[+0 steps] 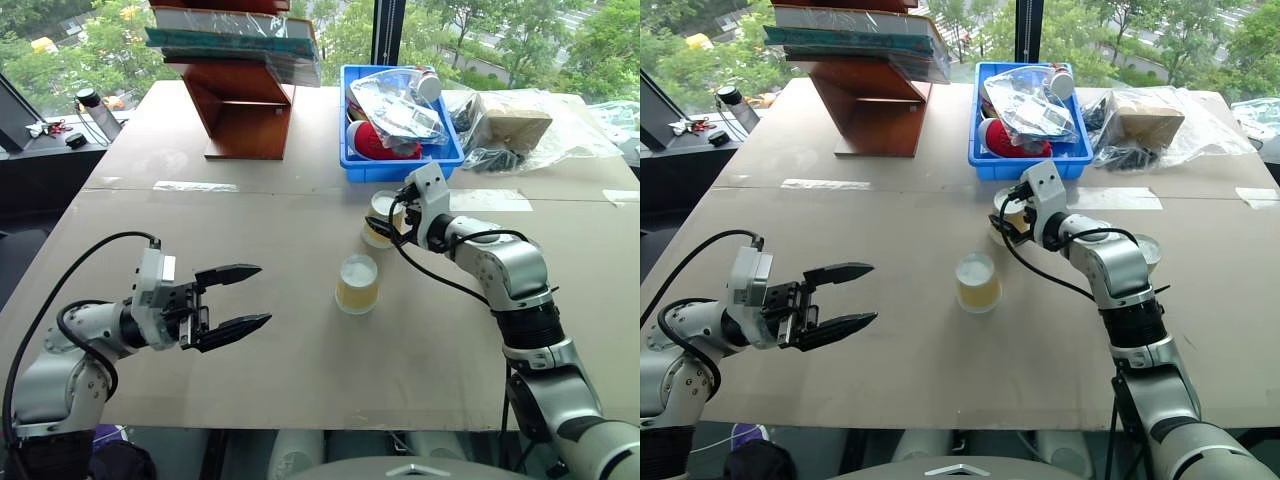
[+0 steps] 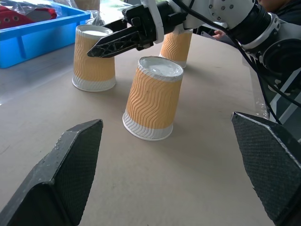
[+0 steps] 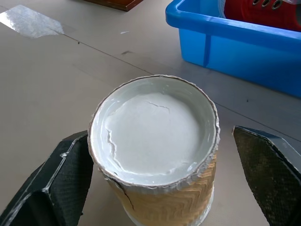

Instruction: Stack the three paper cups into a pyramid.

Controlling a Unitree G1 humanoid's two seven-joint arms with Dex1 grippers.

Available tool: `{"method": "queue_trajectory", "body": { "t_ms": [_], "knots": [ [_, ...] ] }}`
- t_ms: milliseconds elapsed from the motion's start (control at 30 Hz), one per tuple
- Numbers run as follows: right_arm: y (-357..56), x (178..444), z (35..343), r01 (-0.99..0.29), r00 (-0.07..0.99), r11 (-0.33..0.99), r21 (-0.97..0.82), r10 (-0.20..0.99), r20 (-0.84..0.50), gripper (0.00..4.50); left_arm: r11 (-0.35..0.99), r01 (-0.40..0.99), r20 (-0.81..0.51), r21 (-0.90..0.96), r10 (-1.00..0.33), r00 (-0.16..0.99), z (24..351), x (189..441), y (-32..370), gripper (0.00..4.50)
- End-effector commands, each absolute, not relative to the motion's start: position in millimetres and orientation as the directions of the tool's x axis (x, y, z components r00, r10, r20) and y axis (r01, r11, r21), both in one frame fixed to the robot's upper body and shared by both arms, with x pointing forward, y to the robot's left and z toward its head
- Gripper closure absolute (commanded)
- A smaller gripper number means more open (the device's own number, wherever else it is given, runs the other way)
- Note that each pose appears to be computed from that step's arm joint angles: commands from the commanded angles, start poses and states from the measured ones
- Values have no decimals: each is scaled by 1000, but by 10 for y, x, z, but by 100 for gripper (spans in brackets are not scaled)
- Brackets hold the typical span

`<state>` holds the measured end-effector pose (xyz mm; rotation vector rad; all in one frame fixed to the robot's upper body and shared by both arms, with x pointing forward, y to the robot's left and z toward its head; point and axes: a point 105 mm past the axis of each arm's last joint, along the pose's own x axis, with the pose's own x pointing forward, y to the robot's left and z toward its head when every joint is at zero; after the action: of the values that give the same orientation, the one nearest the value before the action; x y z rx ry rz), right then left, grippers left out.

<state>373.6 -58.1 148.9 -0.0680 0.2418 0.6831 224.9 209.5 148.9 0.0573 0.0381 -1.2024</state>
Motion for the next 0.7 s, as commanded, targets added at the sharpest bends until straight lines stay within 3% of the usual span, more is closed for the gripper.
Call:
{"method": "queue_trajectory", "body": {
  "t_ms": [33,100,133,233,433,533,700],
  "knots": [
    [-584,3734,1594,-642,754,767,-19,626,-200,137,337,940,-44,55,-940,339,1572,2228,2051,0],
    [-591,3727,1611,-645,753,764,-30,629,-194,218,335,941,-43,55,-940,338,1570,2237,2045,0],
    [-596,3722,1624,-648,752,760,-41,631,-190,226,334,941,-43,55,-941,337,1569,2242,2041,0],
    [-624,3706,1714,-651,754,756,-59,636,-163,226,333,941,-40,55,-941,335,1572,2258,2033,0],
    [-873,3462,2273,-664,747,739,-118,663,-51,226,305,951,-32,54,-951,307,1584,2275,1975,0],
    [-1071,3069,2392,-695,715,692,-195,694,-86,226,286,956,-28,56,-957,288,1605,2307,1946,0],
    [-1259,2425,2192,-770,637,599,-218,731,-245,226,258,965,-31,50,-965,260,1609,2336,1926,0]
  ]
}}
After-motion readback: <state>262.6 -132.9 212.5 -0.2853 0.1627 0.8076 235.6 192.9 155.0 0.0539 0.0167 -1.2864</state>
